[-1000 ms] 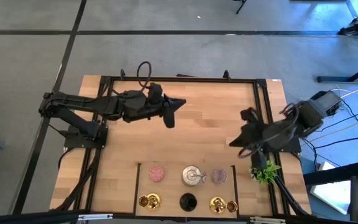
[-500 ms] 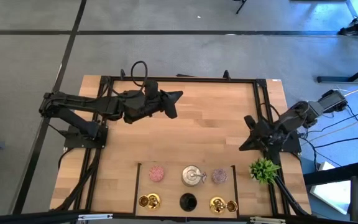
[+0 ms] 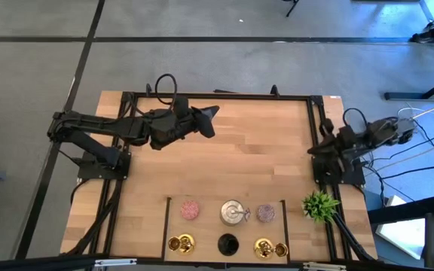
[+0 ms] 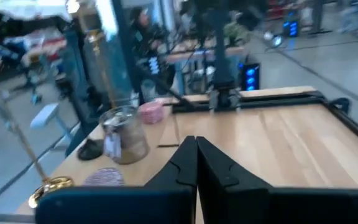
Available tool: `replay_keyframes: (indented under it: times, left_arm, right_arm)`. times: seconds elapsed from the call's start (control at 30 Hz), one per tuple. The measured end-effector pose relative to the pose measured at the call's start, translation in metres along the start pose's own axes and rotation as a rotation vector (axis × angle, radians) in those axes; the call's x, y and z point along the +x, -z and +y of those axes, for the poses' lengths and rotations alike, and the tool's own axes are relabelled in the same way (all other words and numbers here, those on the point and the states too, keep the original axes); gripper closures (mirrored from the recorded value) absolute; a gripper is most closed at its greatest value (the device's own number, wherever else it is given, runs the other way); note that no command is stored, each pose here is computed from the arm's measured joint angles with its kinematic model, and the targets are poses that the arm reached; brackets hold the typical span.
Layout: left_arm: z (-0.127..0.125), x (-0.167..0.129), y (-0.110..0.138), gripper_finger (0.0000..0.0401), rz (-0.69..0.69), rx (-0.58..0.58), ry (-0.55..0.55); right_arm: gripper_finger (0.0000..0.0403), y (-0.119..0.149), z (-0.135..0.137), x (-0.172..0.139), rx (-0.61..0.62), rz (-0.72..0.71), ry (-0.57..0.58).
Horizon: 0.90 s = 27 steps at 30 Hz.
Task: Pick & Place candle stick holders
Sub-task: Return to Home Position
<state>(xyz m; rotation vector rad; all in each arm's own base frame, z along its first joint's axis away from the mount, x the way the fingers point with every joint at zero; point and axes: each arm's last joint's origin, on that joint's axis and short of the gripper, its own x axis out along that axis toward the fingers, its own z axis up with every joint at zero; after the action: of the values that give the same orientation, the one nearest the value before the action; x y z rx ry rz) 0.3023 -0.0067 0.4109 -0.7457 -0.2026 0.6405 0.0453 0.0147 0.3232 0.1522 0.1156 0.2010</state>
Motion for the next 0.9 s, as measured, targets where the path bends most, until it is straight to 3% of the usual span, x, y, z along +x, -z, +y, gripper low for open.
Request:
replay_keyframes:
  times: [0.2,0.43,0.57,0.9]
  left_arm:
    - [0.0,0.0,0.0,0.04,-0.002,-0.007,-0.002]
    - [0.001,0.001,-0.001,0.04,-0.008,-0.013,-0.01]
    - [0.001,0.001,-0.001,0.04,-0.006,-0.013,-0.009]
    - [0.001,0.0,0.0,0.04,0.003,-0.011,-0.003]
  right_arm:
    - [0.0403,0.039,-0.014,-0.017,0.062,-0.079,0.061]
    - [0.0403,0.064,-0.016,0.002,-0.011,0.021,0.145]
    - [0.0403,0.07,-0.016,0.007,0.008,-0.008,0.154]
    - [0.0403,0.109,-0.011,0.044,0.149,-0.12,0.011]
